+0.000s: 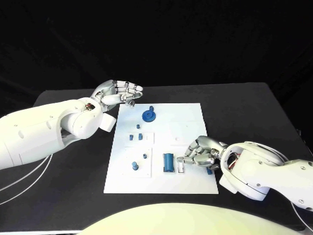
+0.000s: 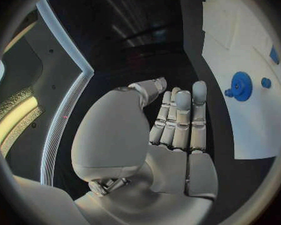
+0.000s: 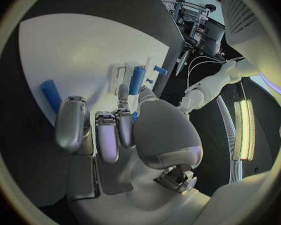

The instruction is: Assemble the parts on the task board

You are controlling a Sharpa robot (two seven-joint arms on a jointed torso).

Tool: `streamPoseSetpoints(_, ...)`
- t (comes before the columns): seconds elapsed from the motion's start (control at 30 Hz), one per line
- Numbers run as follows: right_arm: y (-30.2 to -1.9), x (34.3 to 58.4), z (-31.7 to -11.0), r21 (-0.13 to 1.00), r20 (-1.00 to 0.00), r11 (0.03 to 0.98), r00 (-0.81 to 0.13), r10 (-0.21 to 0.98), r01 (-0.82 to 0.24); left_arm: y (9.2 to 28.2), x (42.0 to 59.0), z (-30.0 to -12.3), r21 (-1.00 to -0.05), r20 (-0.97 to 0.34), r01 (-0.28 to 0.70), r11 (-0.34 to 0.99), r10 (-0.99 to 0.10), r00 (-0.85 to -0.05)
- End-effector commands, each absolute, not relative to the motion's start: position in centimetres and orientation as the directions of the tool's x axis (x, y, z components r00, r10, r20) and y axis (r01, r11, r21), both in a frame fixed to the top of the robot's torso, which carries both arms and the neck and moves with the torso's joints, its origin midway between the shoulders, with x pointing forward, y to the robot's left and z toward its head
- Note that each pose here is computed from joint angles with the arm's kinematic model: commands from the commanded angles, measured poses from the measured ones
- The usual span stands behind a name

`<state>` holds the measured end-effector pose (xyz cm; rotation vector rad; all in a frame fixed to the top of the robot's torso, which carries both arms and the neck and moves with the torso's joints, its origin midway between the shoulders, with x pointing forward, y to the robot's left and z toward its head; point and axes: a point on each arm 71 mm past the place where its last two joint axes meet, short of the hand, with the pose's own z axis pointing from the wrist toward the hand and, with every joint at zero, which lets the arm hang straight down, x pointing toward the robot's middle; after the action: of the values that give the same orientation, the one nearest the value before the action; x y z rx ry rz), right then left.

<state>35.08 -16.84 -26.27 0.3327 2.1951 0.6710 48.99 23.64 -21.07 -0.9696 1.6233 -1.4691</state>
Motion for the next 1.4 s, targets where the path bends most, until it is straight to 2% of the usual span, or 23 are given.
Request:
streamPoseSetpoints(0.03, -17.5, 35.6, -24.8, 0.62, -0.648, 0.784, -0.585, 0.488, -0.033, 23.5, 48.9, -20.9, -0.997, -0.028, -0.048, 0.057, -0.888, -0.459)
streamPoseSetpoints(0.23, -20.8, 36.0, -23.7, 0.578, -0.7, 0.814, -0.543, 0.465, -0.048, 23.4, 48.8, -20.8, -0.998, -0.026, -0.039, 0.049, -0.889, -0.458)
streamPoseSetpoints(0.4, -23.7, 35.8, -23.8, 0.504, -0.759, 0.862, -0.502, 0.415, -0.049, 23.4, 48.6, -20.6, -0.998, -0.023, -0.034, 0.043, -0.888, -0.46)
streamPoseSetpoints(0.57, -25.0, 35.1, -24.6, 0.428, -0.799, 0.902, -0.49, 0.347, -0.059, 23.4, 48.5, -20.6, -0.999, -0.022, -0.033, 0.042, -0.888, -0.459)
streamPoseSetpoints(0.83, -25.4, 34.1, -26.3, 0.352, -0.8, 0.935, -0.531, 0.279, -0.038, 23.4, 48.5, -20.6, -0.999, -0.021, -0.033, 0.041, -0.887, -0.462)
streamPoseSetpoints(1.4, -23.3, 33.8, -28.0, 0.344, -0.783, 0.937, -0.569, 0.252, -0.058, 23.4, 48.5, -20.7, -0.998, -0.021, -0.04, 0.045, -0.885, -0.466)
